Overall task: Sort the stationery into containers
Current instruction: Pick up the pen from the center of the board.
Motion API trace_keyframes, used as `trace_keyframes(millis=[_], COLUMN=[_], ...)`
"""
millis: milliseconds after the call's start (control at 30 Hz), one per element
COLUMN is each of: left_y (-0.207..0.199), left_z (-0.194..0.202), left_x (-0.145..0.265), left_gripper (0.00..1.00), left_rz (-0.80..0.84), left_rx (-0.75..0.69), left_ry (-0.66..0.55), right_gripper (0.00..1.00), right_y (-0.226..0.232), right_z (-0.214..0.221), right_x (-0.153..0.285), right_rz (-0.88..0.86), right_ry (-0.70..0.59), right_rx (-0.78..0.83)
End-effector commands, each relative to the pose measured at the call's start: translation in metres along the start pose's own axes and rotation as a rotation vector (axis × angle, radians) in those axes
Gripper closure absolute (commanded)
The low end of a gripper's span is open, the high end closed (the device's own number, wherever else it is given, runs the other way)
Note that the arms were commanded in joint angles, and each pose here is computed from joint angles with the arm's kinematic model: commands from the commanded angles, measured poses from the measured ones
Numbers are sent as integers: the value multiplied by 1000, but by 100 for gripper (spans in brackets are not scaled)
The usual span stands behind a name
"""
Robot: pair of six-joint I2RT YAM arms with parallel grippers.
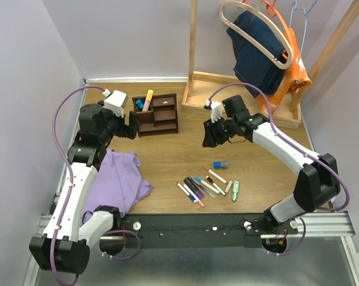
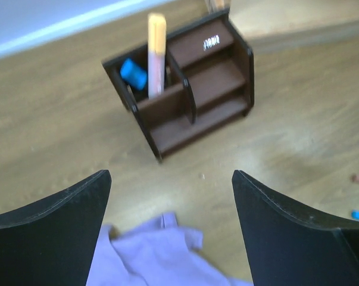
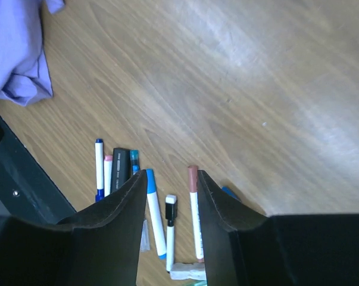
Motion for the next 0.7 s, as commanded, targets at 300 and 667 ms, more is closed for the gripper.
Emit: trace_keyframes(millis=[300,667], left_y=[-168,-266], left_z=[75,104], left_x=[43,-12], left_gripper=[21,31], left_rz=[982,1325], left_rx=[-550,-925], left_ry=[151,219], right_gripper=[53,52], right_y=[-9,-73], right_z=[-38,-76], right_x=[3,127], right_rz=[31,280], right_ry=[-136,-474], right_rx=[-358,-287])
Point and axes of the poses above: each gripper's point midway between its finger pads, its own x axis back along the fingers, its own y axis along the line the jaws close on, z = x × y, the point moved 2 cm from there along x, back along the fingers, and after that the axes turned 11 degrees about -x, right-handed, at the moved point
